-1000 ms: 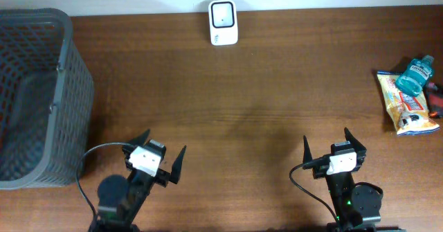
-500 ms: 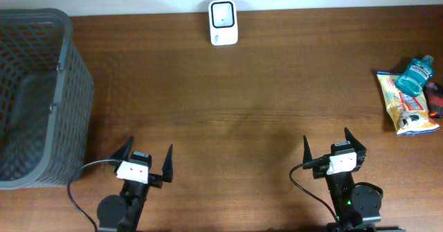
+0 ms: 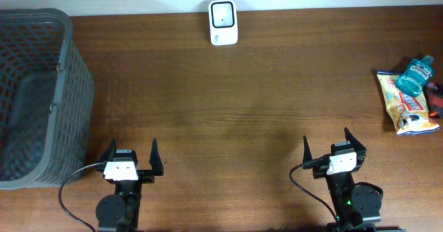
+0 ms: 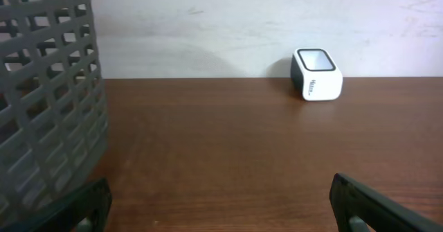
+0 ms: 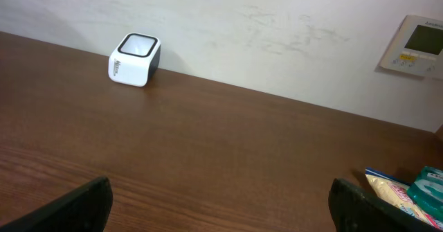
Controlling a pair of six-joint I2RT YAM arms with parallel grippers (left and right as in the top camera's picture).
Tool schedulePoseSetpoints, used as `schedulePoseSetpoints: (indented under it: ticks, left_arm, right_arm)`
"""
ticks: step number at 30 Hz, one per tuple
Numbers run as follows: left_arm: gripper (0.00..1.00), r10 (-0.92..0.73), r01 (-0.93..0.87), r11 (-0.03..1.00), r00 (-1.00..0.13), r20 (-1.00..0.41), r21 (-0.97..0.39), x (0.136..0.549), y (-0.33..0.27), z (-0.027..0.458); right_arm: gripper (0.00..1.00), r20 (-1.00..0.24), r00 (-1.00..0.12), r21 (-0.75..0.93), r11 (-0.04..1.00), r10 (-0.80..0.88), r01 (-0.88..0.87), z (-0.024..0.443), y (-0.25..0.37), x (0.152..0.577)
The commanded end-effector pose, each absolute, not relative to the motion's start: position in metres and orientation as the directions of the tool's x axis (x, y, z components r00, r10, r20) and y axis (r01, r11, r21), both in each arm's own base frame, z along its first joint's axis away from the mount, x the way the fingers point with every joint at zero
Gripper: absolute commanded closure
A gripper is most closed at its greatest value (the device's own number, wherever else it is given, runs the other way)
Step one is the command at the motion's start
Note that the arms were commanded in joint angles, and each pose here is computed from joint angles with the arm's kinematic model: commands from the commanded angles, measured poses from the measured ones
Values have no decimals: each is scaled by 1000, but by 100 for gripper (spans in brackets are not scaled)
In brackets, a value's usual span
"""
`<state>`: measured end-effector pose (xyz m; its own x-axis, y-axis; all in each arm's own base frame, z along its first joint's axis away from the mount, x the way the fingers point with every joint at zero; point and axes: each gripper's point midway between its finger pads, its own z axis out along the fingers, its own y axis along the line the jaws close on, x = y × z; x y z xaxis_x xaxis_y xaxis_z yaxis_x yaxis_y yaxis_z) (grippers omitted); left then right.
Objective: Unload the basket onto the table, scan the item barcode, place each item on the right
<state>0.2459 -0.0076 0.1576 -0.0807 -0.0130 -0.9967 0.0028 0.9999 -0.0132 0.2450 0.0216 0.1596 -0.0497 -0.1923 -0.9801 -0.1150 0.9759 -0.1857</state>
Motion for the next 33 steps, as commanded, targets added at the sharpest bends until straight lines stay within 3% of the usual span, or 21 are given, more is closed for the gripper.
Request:
schedulePoseSetpoints:
  ticks: [1,7,10,33]
  left_arm:
    - [1,-23,-42,999,-73,-997,-20,246,0,157]
    - [1,-70,-40,997,-71,-995,-68,246,-2,157]
    - [1,37,23,999,-80,-996,36,245,-11,156]
    - [1,39,45,998,-75,-996,36,245,-15,157]
  right_arm:
    - [2,-981,-53,-181,977,-188,-117,157,22,245]
    - [2,-981,-53,-181,977,-188,-117,157,22,245]
    - [2,-981,-53,-181,976,-188,-117,157,22,245]
    - [2,-981,-53,-181,977,-188,-117,157,22,245]
